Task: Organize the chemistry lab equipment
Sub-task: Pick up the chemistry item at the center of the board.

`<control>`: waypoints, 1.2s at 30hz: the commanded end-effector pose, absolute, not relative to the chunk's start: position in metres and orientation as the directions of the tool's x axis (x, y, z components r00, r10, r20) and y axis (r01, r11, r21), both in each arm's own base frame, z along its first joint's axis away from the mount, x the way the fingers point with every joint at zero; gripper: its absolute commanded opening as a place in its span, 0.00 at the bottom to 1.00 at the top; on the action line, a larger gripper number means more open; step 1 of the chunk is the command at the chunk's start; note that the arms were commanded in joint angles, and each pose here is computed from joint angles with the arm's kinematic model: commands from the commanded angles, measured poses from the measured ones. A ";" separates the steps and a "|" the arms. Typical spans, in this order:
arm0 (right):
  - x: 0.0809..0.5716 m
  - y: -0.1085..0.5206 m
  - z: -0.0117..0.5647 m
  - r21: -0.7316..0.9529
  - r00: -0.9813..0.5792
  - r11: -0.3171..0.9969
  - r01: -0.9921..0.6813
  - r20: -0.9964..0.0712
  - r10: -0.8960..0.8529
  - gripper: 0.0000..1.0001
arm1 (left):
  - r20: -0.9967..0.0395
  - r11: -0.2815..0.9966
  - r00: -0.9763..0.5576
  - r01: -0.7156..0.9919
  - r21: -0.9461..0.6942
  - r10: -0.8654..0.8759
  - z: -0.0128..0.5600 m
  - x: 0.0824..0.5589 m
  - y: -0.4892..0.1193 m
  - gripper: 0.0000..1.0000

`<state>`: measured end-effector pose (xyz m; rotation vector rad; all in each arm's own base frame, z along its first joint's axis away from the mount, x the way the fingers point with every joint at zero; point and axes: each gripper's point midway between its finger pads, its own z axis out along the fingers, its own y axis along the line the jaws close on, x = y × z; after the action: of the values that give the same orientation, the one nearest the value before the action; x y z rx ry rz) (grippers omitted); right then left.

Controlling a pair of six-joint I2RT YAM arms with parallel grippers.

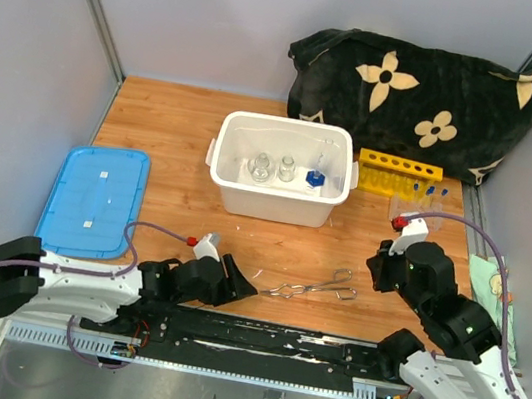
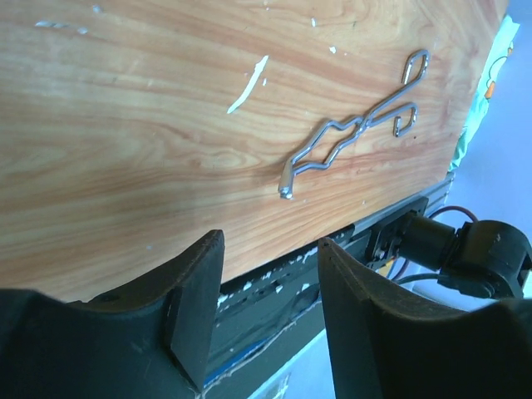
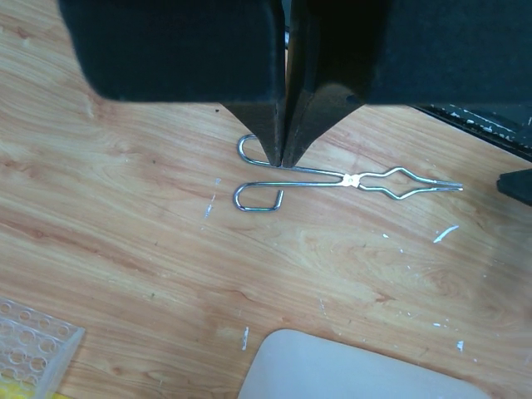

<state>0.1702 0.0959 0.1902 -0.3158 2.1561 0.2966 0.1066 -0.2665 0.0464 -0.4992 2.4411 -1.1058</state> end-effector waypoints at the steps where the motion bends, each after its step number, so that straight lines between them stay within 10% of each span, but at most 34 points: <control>1: 0.170 0.095 0.204 0.134 -0.517 0.936 -0.325 -0.854 -0.057 0.01 | -0.264 0.578 -0.822 -0.094 -0.810 -0.505 0.053 0.125 -0.283 0.53; 36: 0.171 0.097 0.199 0.120 -0.526 0.936 -0.332 -0.847 -0.078 0.01 | -0.256 0.621 -0.834 -0.126 -0.774 -0.489 0.004 0.129 -0.296 0.34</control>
<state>0.1684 0.0980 0.1972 -0.3049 2.1223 0.3343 0.1235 -0.3108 0.0251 -0.4913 2.3763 -1.2348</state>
